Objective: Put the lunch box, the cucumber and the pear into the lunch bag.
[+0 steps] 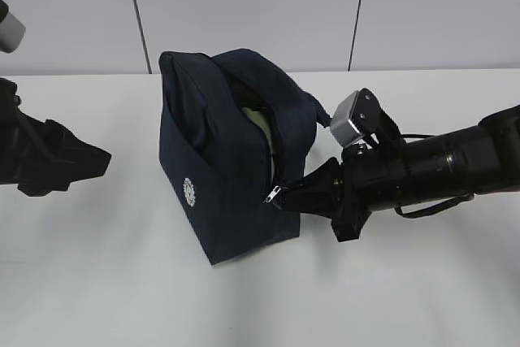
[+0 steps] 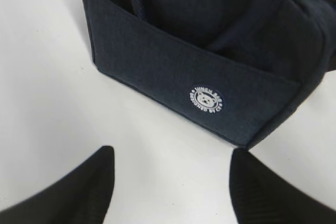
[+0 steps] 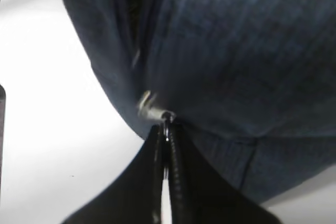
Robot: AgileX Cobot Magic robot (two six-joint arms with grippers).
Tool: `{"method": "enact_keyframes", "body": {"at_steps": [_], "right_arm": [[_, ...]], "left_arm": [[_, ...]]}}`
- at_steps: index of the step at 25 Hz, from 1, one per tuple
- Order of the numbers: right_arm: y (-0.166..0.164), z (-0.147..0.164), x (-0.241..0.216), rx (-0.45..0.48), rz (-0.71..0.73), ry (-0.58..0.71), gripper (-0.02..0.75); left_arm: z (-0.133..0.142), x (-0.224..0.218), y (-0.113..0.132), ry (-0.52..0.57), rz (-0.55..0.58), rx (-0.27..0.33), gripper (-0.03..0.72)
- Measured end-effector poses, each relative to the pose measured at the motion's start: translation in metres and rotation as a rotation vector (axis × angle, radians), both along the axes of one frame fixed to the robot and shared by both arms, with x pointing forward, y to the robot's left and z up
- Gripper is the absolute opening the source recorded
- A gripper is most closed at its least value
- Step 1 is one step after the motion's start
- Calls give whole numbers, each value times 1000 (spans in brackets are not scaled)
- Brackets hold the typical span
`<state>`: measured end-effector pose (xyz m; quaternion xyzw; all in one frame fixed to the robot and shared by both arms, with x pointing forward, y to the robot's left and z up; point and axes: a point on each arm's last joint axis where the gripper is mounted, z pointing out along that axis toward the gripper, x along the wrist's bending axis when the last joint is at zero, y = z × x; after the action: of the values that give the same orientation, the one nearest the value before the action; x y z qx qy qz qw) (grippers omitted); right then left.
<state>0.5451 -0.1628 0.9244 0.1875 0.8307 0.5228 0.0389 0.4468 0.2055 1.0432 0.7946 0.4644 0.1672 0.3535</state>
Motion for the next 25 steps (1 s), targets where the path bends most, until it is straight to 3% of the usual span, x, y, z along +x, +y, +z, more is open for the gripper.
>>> {"method": "enact_keyframes", "body": {"at_steps": [17, 25], "right_arm": [[0, 44, -8, 62, 10, -118, 0], [0, 48, -13, 36, 49, -132, 0]], "left_arm": [[-1, -1, 0, 18, -7, 3, 397], [-1, -2, -1, 37, -3, -15, 397]]}}
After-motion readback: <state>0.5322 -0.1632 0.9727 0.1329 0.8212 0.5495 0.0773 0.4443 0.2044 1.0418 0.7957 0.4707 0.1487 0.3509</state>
